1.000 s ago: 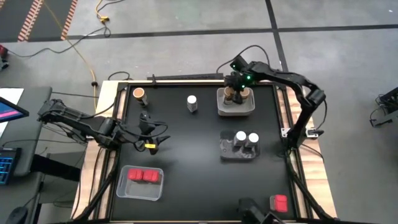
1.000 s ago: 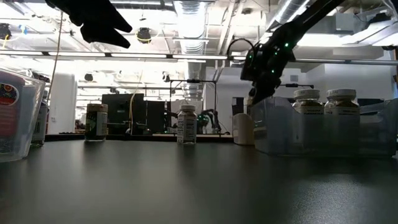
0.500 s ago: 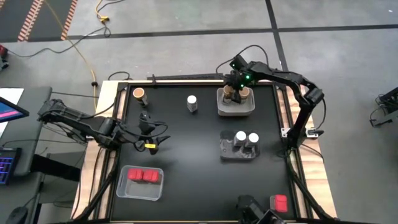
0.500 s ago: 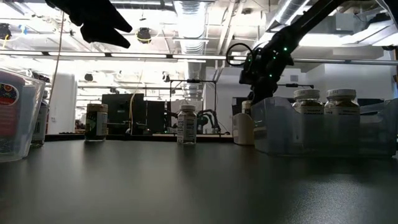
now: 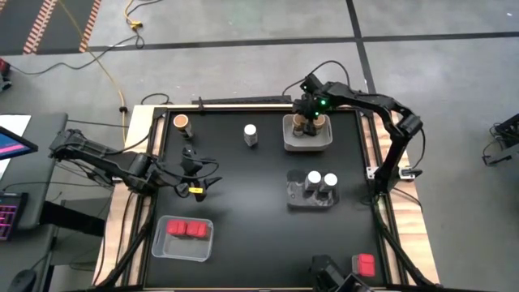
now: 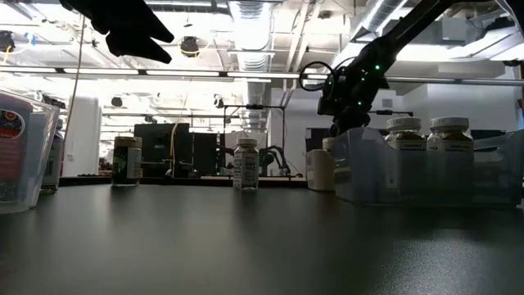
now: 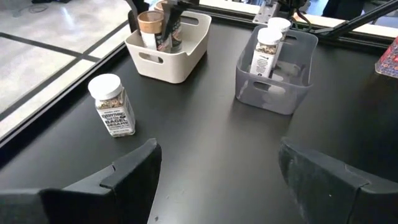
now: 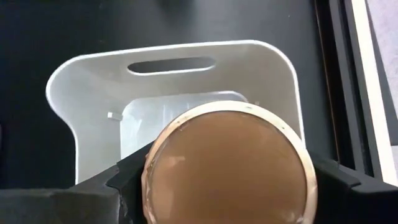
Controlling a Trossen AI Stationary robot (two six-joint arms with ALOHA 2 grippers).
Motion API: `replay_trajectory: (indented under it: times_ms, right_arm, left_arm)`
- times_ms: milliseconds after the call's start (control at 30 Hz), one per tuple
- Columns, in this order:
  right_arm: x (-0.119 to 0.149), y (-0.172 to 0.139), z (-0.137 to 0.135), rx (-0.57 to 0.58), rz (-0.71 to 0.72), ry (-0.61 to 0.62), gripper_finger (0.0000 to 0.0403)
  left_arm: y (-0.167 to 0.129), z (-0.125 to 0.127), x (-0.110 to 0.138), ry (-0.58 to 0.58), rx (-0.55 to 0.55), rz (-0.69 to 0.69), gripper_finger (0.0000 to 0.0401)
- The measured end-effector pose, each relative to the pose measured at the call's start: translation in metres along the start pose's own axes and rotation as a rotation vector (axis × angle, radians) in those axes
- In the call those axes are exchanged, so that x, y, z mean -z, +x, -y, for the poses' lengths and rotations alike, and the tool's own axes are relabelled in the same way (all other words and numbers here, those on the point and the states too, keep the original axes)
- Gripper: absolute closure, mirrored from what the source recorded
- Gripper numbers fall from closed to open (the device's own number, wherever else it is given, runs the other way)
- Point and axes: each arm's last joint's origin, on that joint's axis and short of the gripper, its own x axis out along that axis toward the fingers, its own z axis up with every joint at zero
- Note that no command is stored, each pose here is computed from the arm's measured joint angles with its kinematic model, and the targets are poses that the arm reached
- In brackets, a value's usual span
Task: Sort spices by type
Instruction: Put the bottom gold spice bottle in the gray bin
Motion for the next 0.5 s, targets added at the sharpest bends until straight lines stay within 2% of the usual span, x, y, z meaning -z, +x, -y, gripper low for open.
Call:
replay_trajectory:
  times_ms: [300,500]
  right_arm:
    - [-0.0009,0.0002,0.0008,0.009,0.009,0.052,0.0086]
    - [-0.0009,0.0002,0.0008,0.009,0.009,0.04,0.0086]
  left_arm:
    - [0.0001,0.0001,0.0001,-0.001,0.0,0.0,0.0092]
    - [0.0,0.0001,0.0,-0.001,0.0,0.0,0.0092]
